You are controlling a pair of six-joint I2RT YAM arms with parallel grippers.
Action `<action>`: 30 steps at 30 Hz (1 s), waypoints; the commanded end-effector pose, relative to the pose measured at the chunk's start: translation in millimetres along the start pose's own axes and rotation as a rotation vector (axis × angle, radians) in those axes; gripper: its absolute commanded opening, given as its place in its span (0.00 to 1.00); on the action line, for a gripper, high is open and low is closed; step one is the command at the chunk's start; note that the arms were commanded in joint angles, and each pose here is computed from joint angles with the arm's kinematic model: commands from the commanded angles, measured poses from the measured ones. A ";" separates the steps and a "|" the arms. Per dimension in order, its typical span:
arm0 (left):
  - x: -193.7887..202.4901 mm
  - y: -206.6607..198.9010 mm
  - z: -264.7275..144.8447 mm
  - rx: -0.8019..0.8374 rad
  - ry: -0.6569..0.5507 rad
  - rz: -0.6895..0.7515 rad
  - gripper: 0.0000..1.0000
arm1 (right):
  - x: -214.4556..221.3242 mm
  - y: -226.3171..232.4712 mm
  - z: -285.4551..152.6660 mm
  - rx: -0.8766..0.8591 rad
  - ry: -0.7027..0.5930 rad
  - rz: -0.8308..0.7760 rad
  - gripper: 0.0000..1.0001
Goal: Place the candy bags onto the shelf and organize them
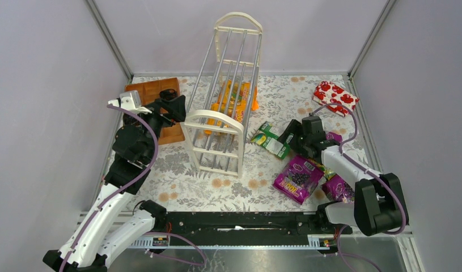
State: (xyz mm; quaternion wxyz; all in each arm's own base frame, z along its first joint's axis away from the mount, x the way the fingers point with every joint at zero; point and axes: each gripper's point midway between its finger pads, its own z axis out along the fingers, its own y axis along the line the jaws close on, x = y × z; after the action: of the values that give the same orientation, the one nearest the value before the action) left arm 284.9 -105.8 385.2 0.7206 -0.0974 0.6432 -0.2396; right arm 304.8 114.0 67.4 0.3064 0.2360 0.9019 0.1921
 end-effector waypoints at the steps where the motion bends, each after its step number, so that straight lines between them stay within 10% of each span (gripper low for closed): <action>1: -0.2 -10.3 0.4 0.045 0.005 0.002 0.99 | -21.7 18.1 0.9 -0.052 -0.039 0.002 0.95; 30: 2.9 -9.3 1.7 0.038 0.012 0.011 0.99 | -15.9 29.0 73.4 -0.287 0.147 0.079 0.91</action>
State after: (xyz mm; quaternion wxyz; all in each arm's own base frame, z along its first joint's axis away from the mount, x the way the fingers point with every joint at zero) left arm 283.9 -108.6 387.0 0.7213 -0.0940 0.6412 -0.2446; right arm 365.3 144.9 38.1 0.2596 0.2350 0.8655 0.3583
